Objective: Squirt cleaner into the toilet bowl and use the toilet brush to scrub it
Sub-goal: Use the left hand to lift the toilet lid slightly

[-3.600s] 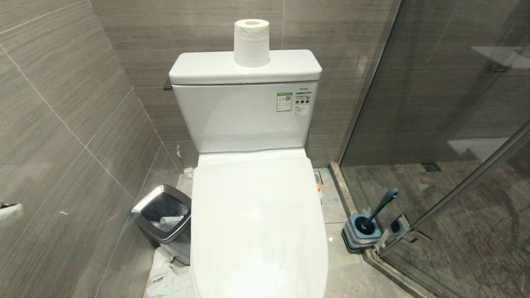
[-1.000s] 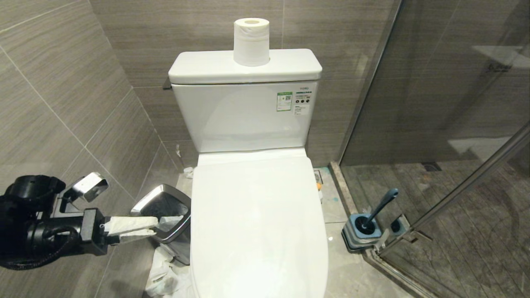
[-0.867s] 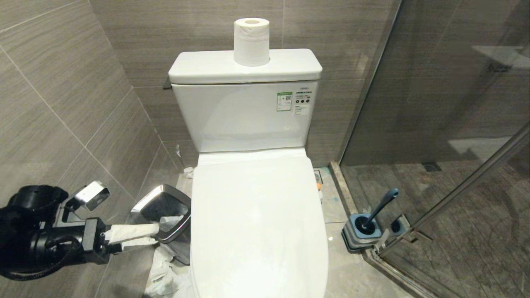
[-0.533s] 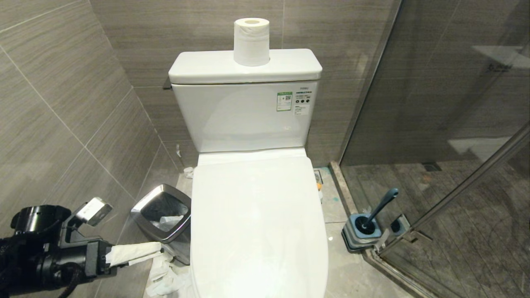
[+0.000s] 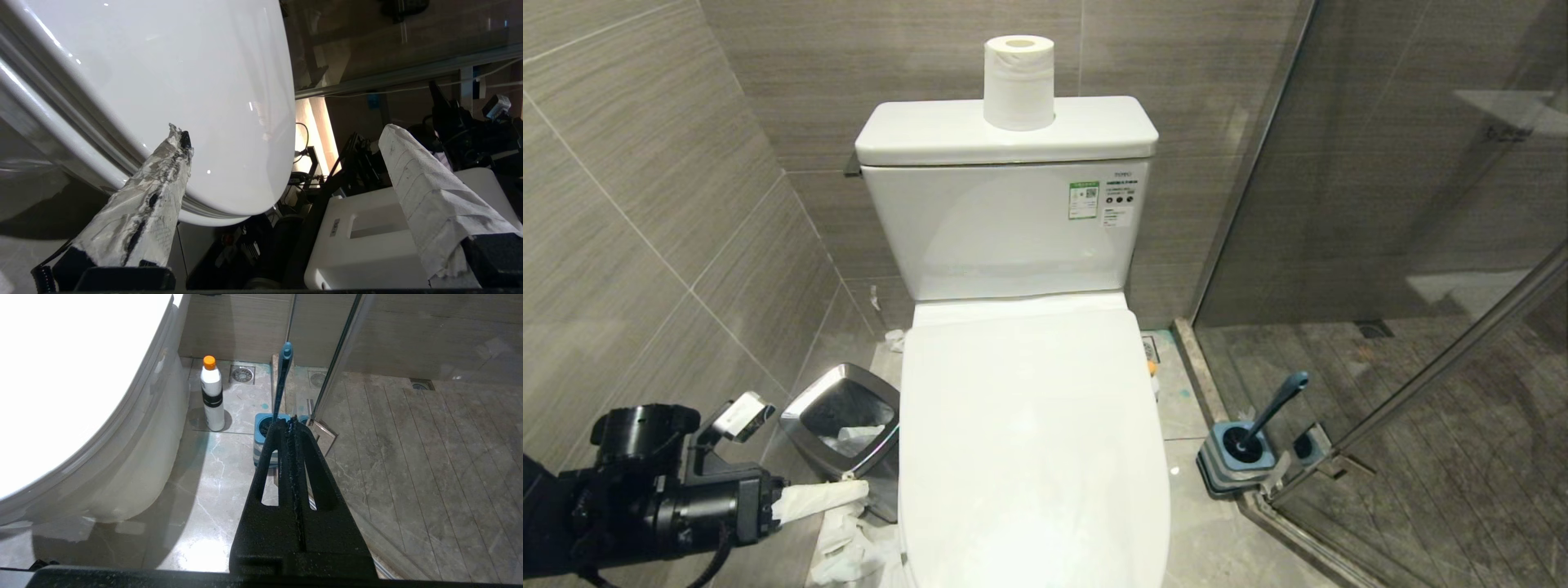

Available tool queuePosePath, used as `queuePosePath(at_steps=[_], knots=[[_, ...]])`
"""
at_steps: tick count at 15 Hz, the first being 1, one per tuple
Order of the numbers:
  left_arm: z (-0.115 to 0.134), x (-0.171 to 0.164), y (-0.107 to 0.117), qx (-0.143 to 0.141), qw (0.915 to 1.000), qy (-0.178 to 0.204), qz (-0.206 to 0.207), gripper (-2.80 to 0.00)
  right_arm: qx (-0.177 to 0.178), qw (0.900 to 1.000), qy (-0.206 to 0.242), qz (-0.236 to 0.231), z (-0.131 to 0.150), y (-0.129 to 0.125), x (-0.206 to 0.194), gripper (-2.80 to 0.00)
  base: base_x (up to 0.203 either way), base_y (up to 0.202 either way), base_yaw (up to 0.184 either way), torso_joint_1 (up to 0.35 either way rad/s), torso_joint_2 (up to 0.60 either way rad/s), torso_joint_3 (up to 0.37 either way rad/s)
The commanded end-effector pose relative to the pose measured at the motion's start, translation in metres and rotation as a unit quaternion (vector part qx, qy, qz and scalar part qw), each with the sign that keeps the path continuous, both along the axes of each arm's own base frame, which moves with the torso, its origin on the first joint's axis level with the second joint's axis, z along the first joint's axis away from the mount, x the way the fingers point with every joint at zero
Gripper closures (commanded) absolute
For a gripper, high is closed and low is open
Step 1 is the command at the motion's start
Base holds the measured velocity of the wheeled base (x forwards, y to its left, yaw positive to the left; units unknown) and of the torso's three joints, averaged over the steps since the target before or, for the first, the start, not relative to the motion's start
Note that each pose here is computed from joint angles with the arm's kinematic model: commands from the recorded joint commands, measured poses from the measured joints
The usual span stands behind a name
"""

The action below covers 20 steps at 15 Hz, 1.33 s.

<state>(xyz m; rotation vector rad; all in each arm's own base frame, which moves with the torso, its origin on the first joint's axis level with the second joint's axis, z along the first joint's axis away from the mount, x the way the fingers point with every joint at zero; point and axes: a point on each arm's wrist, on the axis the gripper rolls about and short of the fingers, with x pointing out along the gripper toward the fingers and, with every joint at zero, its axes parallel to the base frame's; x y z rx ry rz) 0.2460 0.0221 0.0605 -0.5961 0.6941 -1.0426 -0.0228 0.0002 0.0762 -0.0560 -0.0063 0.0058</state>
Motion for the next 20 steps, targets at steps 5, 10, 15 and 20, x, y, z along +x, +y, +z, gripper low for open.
queuePosePath(at_steps=[5,10,15,20], knots=[[0.007,0.018,0.016,-0.013,0.9995,0.012,0.026,-2.80,0.000,1.000,0.000,0.001,0.000,0.000,0.000,0.00,0.000,0.000,0.000,0.000,0.00,0.000],[0.013,0.007,0.014,-0.015,0.9993,0.015,0.029,-2.80,0.000,1.000,0.000,0.000,0.000,0.000,0.000,0.00,0.000,0.000,0.000,0.000,0.00,0.000],[0.016,0.002,0.020,-0.021,0.9982,0.030,0.047,-2.80,0.000,1.000,0.001,0.001,0.000,0.000,0.000,0.00,0.000,0.000,0.000,0.000,0.00,0.000],[0.016,-0.002,0.026,-0.021,0.9969,0.041,0.063,-2.80,0.000,1.000,0.001,0.000,0.000,0.000,0.000,0.00,0.000,0.000,0.000,0.000,0.00,-0.064]])
